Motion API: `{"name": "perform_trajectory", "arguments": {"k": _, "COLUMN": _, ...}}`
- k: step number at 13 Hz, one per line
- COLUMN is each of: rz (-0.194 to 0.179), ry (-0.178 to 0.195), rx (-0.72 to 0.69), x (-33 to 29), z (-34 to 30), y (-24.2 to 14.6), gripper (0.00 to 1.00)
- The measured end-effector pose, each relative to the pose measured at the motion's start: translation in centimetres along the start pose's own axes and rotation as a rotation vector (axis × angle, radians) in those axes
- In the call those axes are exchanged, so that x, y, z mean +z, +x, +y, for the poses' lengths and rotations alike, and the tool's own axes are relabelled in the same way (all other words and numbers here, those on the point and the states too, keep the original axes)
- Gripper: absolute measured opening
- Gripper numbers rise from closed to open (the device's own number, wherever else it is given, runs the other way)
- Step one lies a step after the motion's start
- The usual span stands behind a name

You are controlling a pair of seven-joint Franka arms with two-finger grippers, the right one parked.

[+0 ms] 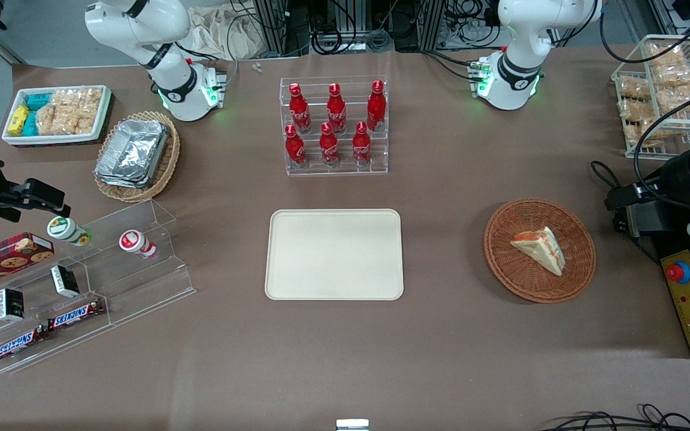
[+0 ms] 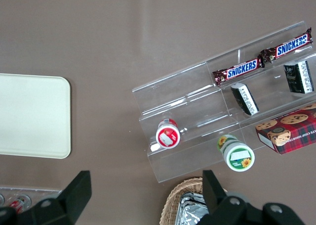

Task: Place sandwich from basket to tray
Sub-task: 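Move the left gripper down over the wrapped sandwich in the wicker basket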

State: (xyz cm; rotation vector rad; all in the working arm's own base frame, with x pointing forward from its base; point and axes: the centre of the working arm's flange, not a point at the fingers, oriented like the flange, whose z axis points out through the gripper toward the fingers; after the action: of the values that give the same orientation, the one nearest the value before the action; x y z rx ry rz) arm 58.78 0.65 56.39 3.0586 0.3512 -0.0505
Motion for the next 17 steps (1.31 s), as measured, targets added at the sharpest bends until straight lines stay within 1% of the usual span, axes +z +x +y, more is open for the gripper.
{"name": "perform_trajectory", "arguments": {"k": 4, "rz": -0.011, "ry": 0.002, "rx": -0.016, "x": 0.7, "z": 0.3, "y": 0.2, "gripper": 1.0}}
{"name": "perform_trajectory", "arguments": {"k": 6, "rz": -0.025, "ry": 0.006, "rx": -0.025, "x": 1.6, "z": 0.5, "y": 0.6, "gripper": 1.0}}
{"name": "perform_trajectory", "arguments": {"k": 7, "rz": -0.034, "ry": 0.009, "rx": -0.055, "x": 2.4, "z": 0.6, "y": 0.9, "gripper": 1.0}}
{"name": "perform_trajectory", "arguments": {"k": 8, "rz": -0.038, "ry": 0.011, "rx": -0.114, "x": 3.5, "z": 0.7, "y": 1.4, "gripper": 1.0}}
{"name": "perform_trajectory", "arguments": {"k": 11, "rz": -0.024, "ry": 0.013, "rx": -0.314, "x": 8.7, "z": 0.8, "y": 2.8, "gripper": 1.0}}
{"name": "perform_trajectory", "arguments": {"k": 12, "rz": -0.026, "ry": 0.022, "rx": -0.373, "x": 10.7, "z": 0.8, "y": 3.0, "gripper": 1.0}}
{"name": "perform_trajectory", "arguments": {"k": 13, "rz": -0.033, "ry": 0.044, "rx": -0.42, "x": 12.4, "z": 0.8, "y": 3.0, "gripper": 1.0}}
{"name": "perform_trajectory", "arguments": {"k": 14, "rz": -0.037, "ry": 0.074, "rx": -0.462, "x": 14.0, "z": 1.0, "y": 2.9, "gripper": 1.0}}
{"name": "perform_trajectory", "arguments": {"k": 15, "rz": -0.036, "ry": 0.096, "rx": -0.507, "x": 15.4, "z": 1.5, "y": 2.9, "gripper": 1.0}}
{"name": "perform_trajectory", "arguments": {"k": 16, "rz": -0.031, "ry": 0.104, "rx": -0.547, "x": 16.8, "z": 1.8, "y": 2.9, "gripper": 1.0}}
{"name": "perform_trajectory", "arguments": {"k": 17, "rz": -0.02, "ry": 0.103, "rx": -0.581, "x": 18.2, "z": 2.2, "y": 3.0, "gripper": 1.0}}
